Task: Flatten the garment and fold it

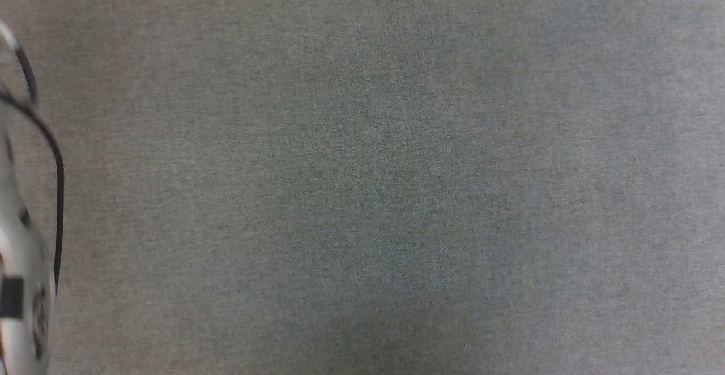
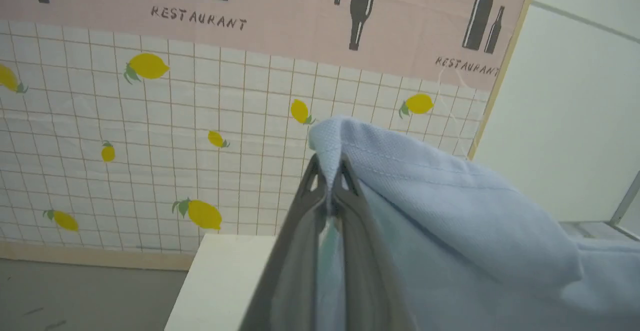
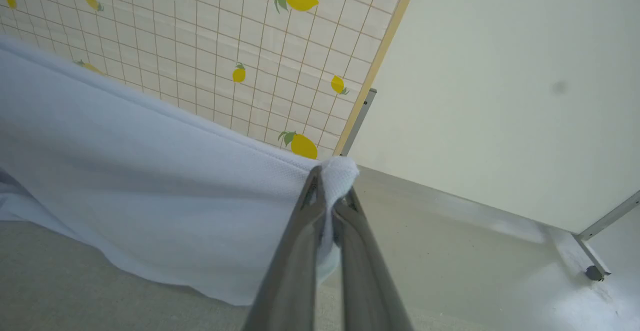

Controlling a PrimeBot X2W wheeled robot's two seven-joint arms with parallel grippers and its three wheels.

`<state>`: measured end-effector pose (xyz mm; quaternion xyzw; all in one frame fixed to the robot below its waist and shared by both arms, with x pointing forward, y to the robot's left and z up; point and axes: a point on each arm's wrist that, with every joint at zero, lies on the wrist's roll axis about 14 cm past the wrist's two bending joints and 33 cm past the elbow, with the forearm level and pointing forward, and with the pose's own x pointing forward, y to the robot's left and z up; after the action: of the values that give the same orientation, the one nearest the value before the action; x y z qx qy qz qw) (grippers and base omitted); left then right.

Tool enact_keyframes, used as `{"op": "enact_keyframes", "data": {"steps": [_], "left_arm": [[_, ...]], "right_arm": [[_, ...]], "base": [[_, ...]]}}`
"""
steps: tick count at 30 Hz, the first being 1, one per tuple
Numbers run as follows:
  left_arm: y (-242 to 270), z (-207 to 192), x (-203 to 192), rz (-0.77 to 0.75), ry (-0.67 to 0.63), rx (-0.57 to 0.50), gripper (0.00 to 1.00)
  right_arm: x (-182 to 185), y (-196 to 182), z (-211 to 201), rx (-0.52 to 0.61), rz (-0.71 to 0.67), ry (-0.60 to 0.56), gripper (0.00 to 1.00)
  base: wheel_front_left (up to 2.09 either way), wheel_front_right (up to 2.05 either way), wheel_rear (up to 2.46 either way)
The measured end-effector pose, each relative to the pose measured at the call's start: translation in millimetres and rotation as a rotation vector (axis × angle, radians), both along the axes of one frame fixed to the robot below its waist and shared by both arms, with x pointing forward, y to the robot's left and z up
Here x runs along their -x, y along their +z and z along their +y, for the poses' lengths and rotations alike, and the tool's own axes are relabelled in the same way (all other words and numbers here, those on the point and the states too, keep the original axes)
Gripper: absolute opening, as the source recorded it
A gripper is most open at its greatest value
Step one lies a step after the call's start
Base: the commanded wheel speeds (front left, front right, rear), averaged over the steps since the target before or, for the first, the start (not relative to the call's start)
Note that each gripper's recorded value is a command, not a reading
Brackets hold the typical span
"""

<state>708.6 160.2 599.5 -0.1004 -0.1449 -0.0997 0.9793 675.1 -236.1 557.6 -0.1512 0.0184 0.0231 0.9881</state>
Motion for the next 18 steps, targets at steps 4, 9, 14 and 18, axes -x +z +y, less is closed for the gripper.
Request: {"op": "enact_keyframes", "data": {"steps": [4, 9, 14, 18], "left_arm": [[-84.4, -1.8, 28.7, 0.287, -0.052, -0.154, 0.00], [-142.3, -6.8, 91.3, 0.540, -0.135, -0.209, 0.00], [-176.6, -3.5, 167.9, 0.722, -0.195, -0.230, 0.00], [-185.1, -3.3, 223.4, 0.810, -0.227, -0.184, 0.00]], "right_arm": [[28.9, -44.6, 5.8, -0.044, 0.125, 0.024, 0.00], [72.4, -72.4, 10.2, -0.086, 0.222, 0.048, 0.00], [123.4, -93.4, 10.7, -0.126, 0.300, 0.058, 0.00], [163.5, -108.6, 10.9, -0.146, 0.365, 0.056, 0.00]], "base": [[0.00, 0.00, 0.00], [0.00, 0.00, 0.00], [0.00, 0.00, 0.00], [0.00, 0.00, 0.00]]}}
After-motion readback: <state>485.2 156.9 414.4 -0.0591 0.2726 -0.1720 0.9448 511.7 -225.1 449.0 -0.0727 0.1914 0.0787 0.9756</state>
